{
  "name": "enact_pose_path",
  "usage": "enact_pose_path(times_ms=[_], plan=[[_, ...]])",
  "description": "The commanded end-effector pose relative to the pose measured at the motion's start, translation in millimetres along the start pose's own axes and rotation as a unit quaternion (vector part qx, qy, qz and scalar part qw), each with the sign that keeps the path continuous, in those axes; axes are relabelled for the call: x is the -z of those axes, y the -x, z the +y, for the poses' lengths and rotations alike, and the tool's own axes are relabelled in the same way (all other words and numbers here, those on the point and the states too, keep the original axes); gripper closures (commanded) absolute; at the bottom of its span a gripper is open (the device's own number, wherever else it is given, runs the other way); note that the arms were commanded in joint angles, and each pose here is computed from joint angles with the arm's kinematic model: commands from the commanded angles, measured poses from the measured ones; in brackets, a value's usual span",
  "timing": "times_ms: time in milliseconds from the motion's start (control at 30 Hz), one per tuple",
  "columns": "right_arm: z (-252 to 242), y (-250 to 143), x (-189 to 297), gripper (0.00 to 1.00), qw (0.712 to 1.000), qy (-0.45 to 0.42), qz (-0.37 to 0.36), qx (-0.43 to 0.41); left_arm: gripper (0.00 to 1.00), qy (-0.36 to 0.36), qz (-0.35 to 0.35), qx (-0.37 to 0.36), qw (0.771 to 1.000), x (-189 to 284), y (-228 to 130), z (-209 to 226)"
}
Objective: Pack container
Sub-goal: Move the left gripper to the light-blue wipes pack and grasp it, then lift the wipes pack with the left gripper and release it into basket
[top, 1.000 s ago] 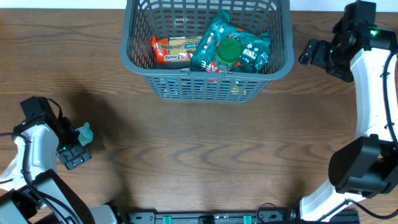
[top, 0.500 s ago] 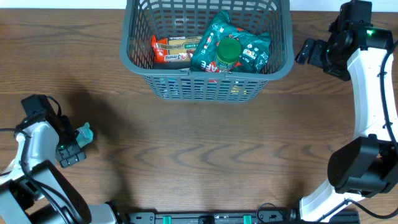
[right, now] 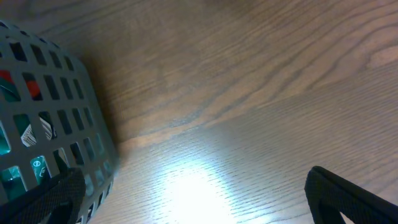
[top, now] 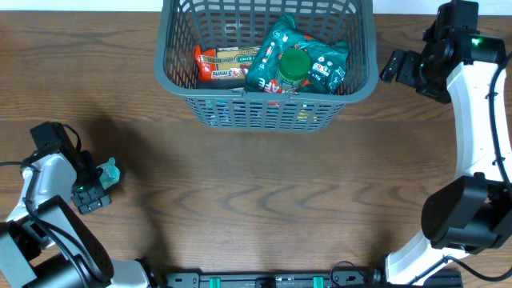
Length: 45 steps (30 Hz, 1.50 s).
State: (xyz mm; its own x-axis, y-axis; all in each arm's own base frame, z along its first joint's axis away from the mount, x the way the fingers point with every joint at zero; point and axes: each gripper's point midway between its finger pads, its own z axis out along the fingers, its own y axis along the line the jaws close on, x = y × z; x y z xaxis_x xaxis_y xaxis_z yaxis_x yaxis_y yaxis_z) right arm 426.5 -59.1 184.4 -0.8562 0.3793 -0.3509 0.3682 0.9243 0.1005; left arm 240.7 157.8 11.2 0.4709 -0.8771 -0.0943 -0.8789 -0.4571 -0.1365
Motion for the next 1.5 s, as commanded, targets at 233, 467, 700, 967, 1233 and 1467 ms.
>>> enact_pose_path(times_ms=[233, 467, 700, 967, 1233, 1467], plan=[[3, 1, 5, 0.01, 1.0, 0.003, -0.006, 0.021, 0.53, 0.002, 0.003, -0.012, 1.0, -1, 0, 0], [3, 2, 5, 0.01, 1.0, 0.003, -0.007, 0.029, 0.94, -0.009, 0.079, -0.036, 0.996, 4, -26, -3], [3, 2, 5, 0.01, 0.999, 0.003, -0.008, 0.036, 0.94, -0.186, 0.182, -0.179, 0.949, 46, -67, -66], [3, 2, 5, 0.01, 0.999, 0.003, -0.007, 0.043, 0.95, -0.411, 0.114, -0.401, 0.811, 192, -90, -127], [3, 1, 5, 0.01, 0.999, 0.002, -0.004, 0.043, 0.94, -0.482, -0.069, -0.658, 0.575, 332, -157, -128], [2, -1, 5, 0.01, 0.999, 0.001, -0.001, 0.047, 0.94, -0.487, -0.188, -0.802, 0.291, 382, -232, -104]])
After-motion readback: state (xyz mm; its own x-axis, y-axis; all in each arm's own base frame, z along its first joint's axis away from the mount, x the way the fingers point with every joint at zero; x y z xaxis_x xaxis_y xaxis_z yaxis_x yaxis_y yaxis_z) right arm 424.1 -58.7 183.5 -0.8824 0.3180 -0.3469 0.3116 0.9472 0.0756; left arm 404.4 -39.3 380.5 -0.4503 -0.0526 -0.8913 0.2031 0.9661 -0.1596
